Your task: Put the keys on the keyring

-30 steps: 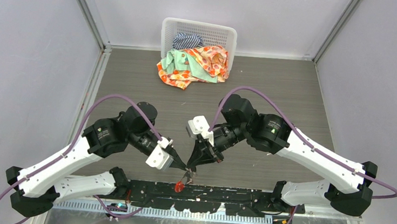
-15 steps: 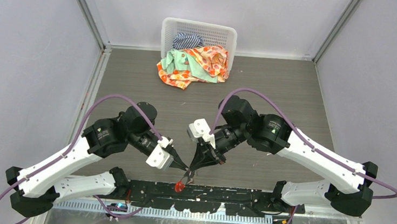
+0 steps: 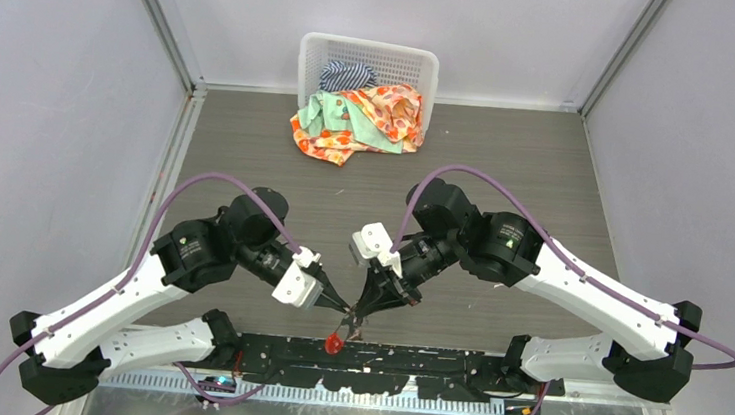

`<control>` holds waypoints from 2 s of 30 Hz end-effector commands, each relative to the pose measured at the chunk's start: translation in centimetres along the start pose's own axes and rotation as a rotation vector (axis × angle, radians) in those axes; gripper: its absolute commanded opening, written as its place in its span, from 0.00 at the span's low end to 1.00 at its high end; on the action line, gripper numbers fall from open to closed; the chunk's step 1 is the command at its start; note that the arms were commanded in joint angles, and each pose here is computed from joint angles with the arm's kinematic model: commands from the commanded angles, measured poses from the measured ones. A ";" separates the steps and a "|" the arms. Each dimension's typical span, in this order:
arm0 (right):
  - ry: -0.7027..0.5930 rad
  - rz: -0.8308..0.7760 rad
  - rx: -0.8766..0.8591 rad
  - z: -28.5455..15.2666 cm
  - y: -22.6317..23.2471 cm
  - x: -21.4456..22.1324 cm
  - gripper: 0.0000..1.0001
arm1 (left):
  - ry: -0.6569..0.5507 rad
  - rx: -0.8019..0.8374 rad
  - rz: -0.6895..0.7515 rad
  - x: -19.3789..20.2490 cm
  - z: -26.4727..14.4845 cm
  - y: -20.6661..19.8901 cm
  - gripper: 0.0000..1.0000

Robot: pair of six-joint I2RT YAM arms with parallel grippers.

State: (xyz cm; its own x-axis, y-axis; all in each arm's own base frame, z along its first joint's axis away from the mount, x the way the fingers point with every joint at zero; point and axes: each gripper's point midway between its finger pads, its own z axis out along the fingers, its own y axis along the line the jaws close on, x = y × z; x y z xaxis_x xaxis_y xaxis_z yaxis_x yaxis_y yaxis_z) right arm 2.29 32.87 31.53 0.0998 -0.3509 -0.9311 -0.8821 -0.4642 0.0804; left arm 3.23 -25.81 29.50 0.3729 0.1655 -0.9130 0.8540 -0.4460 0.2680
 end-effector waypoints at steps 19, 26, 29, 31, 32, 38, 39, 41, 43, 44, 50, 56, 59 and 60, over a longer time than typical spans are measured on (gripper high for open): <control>-0.145 -0.075 0.235 -2.1 -1.5 -2.6 0.01 | -0.205 -0.210 -0.103 -6.7 -1.4 5.1 0.00; -0.254 -0.098 0.329 -3.3 -2.0 -4.4 0.01 | -0.286 -0.298 -0.180 -9.2 -2.3 7.2 0.00; -0.273 -0.098 0.333 -3.6 -1.8 -4.8 0.01 | -0.304 -0.354 -0.208 -9.8 -2.9 8.4 0.00; -0.279 -0.095 0.337 -3.8 -1.7 -5.0 0.02 | -0.319 -0.394 -0.238 -10.1 -3.3 9.2 0.00; -0.280 -0.094 0.337 -3.8 -1.5 -5.0 0.03 | -0.326 -0.408 -0.245 -10.3 -3.5 9.5 0.00; -0.275 -0.079 0.353 -4.4 -1.1 -4.7 0.22 | -0.341 -0.441 -0.255 -10.8 -4.0 10.2 0.00; -0.275 -0.079 0.358 -4.5 -1.1 -4.7 0.28 | -0.342 -0.442 -0.255 -10.8 -4.1 10.2 0.00; -0.274 -0.079 0.371 -4.8 -1.0 -4.7 0.35 | -0.343 -0.446 -0.250 -10.9 -4.1 10.2 0.00; -0.276 -0.082 0.390 -5.2 -1.0 -4.9 0.37 | -0.345 -0.449 -0.243 -11.1 -4.3 10.3 0.00; -0.275 -0.082 0.399 -5.5 -1.0 -5.0 0.37 | -0.345 -0.448 -0.242 -11.0 -4.3 10.2 0.00; -0.254 -0.101 0.471 -7.4 -0.8 -5.8 0.40 | -0.335 -0.414 -0.228 -10.7 -4.1 9.3 0.00; -0.257 -0.085 0.549 -9.6 -0.7 -7.6 0.43 | -0.313 -0.382 -0.211 -9.9 -3.7 8.5 0.00; -0.269 -0.075 0.574 -10.3 -0.8 -8.5 0.44 | -0.300 -0.364 -0.222 -9.3 -3.5 8.0 0.00; -0.272 -0.072 0.581 -10.4 -0.9 -8.7 0.45 | -0.292 -0.360 -0.205 -9.0 -3.4 7.9 0.00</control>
State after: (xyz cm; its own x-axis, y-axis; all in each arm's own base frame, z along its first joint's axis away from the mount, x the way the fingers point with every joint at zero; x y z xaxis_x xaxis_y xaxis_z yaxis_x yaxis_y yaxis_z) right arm 6.50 28.61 40.86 0.1088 -0.1158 -0.9873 -0.9939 0.0030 -0.1099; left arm 8.60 -28.28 40.24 0.0416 -0.0248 -0.9988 0.9973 -0.0592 0.0430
